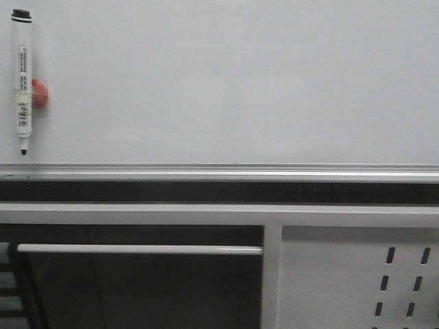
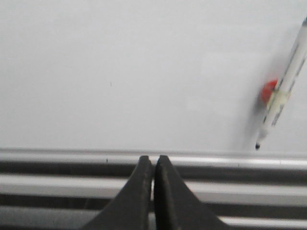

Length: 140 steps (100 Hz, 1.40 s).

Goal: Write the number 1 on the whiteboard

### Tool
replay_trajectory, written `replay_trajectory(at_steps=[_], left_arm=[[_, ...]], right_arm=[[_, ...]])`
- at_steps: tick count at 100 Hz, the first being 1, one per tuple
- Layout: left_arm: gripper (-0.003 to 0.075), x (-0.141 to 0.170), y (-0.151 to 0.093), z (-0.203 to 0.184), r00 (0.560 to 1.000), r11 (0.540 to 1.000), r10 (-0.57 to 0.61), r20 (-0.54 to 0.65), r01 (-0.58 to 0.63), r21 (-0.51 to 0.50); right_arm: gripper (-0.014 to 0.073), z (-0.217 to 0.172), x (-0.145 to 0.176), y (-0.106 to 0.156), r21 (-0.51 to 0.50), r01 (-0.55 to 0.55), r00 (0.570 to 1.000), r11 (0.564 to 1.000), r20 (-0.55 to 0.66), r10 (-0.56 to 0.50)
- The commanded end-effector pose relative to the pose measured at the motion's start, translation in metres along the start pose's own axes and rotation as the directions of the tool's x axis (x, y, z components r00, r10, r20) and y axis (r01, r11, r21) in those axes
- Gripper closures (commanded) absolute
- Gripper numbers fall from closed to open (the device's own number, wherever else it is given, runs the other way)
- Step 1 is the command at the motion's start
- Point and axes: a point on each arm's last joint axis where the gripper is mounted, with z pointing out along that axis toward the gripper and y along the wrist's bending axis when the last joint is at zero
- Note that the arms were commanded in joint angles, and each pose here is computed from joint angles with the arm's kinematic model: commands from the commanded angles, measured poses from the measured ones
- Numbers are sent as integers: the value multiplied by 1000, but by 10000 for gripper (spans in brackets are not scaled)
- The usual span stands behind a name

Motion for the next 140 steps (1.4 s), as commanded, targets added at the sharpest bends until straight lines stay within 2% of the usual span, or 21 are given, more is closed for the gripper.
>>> replay_trajectory(at_steps=[1, 12, 33, 57, 75, 88, 95, 107, 120, 133, 140], left_arm=[[738, -12, 0, -3, 980, 1000, -11, 199, 11, -3], [738, -18, 1, -5, 962, 1000, -10, 273, 12, -6], [738, -21, 1, -5, 955, 1000, -10, 297, 12, -7], [738, -21, 1, -5, 954, 1000, -10, 301, 12, -7], [738, -23, 2, -6, 945, 999, -40, 325, 44, -5], [738, -28, 5, -8, 914, 983, -174, 366, 182, 12], [738, -32, 6, -9, 892, 966, -250, 378, 254, 41], [738, -49, 4, -12, 900, 966, -258, 352, 250, 71], [738, -72, 0, -12, 947, 980, -194, 256, 179, 82], [738, -107, 0, -14, 936, 980, -192, 294, 169, 102], [738, -123, 0, -10, 936, 980, -190, 297, 165, 109]], right_arm=[[674, -1, -13, 3, -34, 22, 976, 999, 218, -14], [674, -4, -23, 5, -51, 27, 942, 998, 336, -8], [674, -7, -31, 6, -63, 32, 908, 998, 419, -2], [674, -9, -35, 7, -71, 33, 884, 997, 467, 4], [674, -10, -36, 7, -81, 5, 884, 997, 467, 34], [674, -10, -37, 6, -153, -170, 878, 973, 426, 220], [674, -10, -42, 5, -140, -202, 900, 969, 364, 240], [674, -19, -60, 3, -118, -232, 913, 966, 317, 258], [674, -30, -77, 1, -102, -298, 923, 949, 221, 314], [674, -37, -83, 1, -86, -316, 932, 945, 159, 326], [674, -37, -84, 3, -118, -365, 912, 924, 155, 380]])
